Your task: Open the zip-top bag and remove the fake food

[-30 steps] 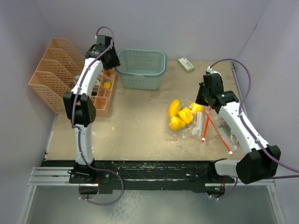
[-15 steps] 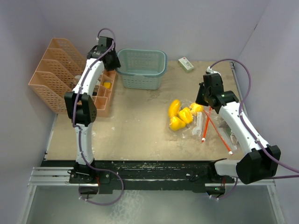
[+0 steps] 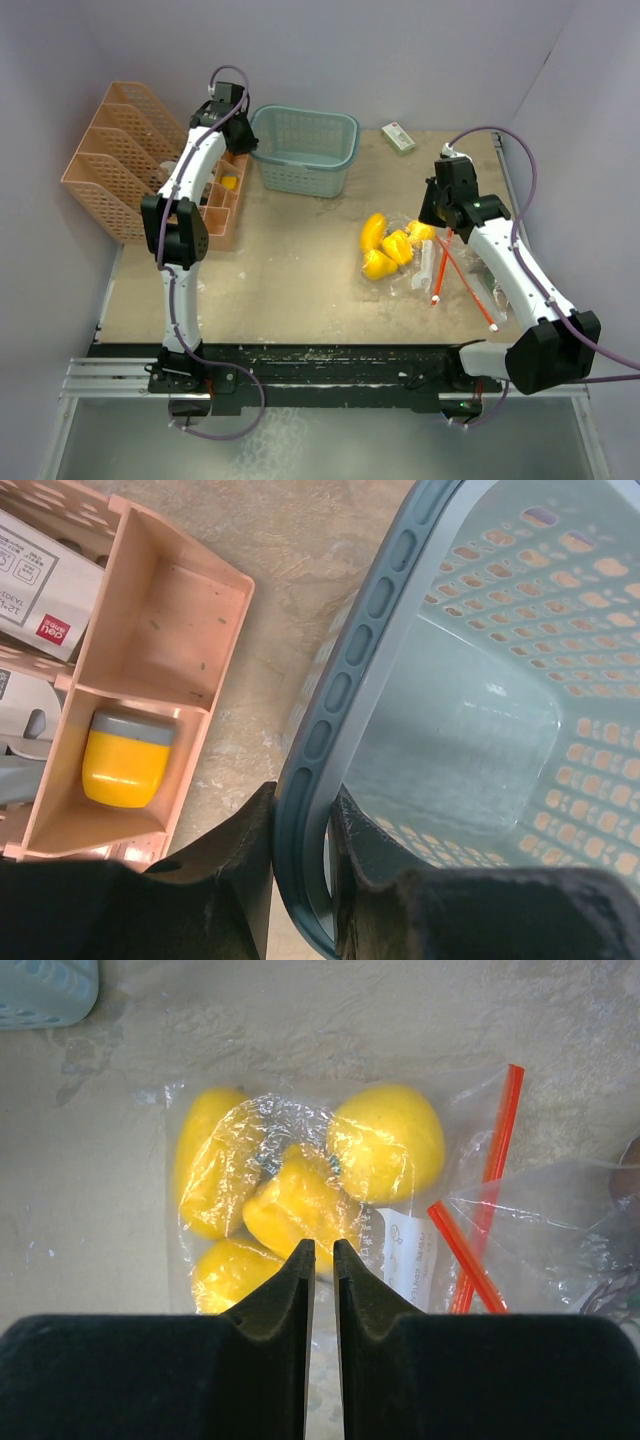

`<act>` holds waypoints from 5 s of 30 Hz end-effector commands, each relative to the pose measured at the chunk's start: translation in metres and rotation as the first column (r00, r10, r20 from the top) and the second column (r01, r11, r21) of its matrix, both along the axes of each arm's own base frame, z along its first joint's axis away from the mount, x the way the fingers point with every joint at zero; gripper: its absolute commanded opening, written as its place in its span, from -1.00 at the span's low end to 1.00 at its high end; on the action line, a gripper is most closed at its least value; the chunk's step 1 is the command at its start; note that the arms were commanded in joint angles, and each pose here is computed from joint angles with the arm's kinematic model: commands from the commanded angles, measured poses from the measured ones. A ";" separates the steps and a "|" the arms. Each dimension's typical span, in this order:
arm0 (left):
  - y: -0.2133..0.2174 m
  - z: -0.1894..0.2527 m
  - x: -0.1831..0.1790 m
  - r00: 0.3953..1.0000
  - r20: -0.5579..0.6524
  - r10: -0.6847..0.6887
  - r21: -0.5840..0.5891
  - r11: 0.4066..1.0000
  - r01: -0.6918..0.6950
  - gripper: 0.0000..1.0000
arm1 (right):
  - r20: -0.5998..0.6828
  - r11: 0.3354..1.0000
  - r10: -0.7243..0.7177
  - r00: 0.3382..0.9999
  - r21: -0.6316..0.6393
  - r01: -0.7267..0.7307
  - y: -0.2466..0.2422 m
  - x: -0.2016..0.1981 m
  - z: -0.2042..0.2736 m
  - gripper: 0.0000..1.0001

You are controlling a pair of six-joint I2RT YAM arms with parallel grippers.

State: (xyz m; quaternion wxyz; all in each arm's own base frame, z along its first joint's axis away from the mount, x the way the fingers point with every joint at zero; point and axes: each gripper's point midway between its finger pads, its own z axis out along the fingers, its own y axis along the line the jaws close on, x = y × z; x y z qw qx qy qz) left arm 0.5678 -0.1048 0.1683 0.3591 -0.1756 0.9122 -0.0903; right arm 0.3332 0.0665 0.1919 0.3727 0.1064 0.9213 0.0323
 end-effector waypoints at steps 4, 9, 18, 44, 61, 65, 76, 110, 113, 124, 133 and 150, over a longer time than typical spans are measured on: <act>0.011 0.039 -0.004 0.995 0.072 0.062 0.009 0.998 -0.063 -0.92 | 0.010 1.000 0.005 1.000 -0.011 -0.005 -0.002 0.002 0.001 -0.70; 0.025 0.052 -0.011 0.987 0.096 0.131 0.037 0.990 -0.135 -1.00 | 0.007 1.000 0.008 1.000 -0.005 -0.008 -0.001 0.001 0.000 -0.71; 0.046 0.067 -0.024 0.963 0.132 0.236 0.070 0.967 -0.246 -1.00 | 0.006 1.000 0.012 1.000 0.001 -0.012 -0.001 -0.003 -0.001 -0.72; 0.047 0.022 0.001 0.970 0.076 0.230 0.032 0.972 -0.233 -0.98 | -0.006 1.000 0.014 1.000 -0.001 -0.014 0.000 -0.004 -0.003 -0.75; 0.044 0.042 0.001 0.971 0.127 0.201 -0.013 0.980 -0.201 -0.13 | 0.012 0.996 0.078 0.997 0.045 -0.078 0.013 -0.003 0.003 -0.50; 0.042 0.075 -0.005 0.967 0.190 0.171 -0.022 0.985 -0.170 0.39 | 0.080 0.995 0.058 0.995 0.081 -0.064 0.014 -0.002 0.027 0.30; 0.016 0.148 -0.072 0.921 0.359 0.151 0.001 0.987 -0.162 0.62 | 0.167 0.994 -0.106 0.980 0.057 0.097 -0.015 -0.008 0.050 0.90; -0.247 0.020 -0.253 0.920 0.066 -0.385 0.037 0.923 0.384 0.57 | -0.289 0.985 -0.037 0.957 0.153 0.084 -0.009 -0.036 -0.078 -1.00; -0.260 0.034 -0.261 0.889 0.114 -0.444 0.089 0.895 0.436 0.60 | -0.209 0.980 -0.012 0.978 0.193 0.053 -0.001 -0.026 -0.046 -1.00; -0.359 0.087 -0.303 0.676 0.326 -0.661 -0.011 0.712 0.702 0.99 | -0.133 0.949 0.050 0.990 0.316 -0.005 0.023 -0.015 0.002 -1.00; -0.393 0.076 -0.286 0.652 0.315 -0.690 0.023 0.692 0.721 0.84 | -0.093 0.935 0.084 0.992 0.352 -0.046 0.030 -0.022 0.024 -1.00; -0.380 0.089 -0.315 0.596 0.336 -0.730 0.033 0.641 0.767 0.33 | -0.068 0.928 0.070 0.995 0.372 -0.040 0.031 -0.028 0.033 -1.00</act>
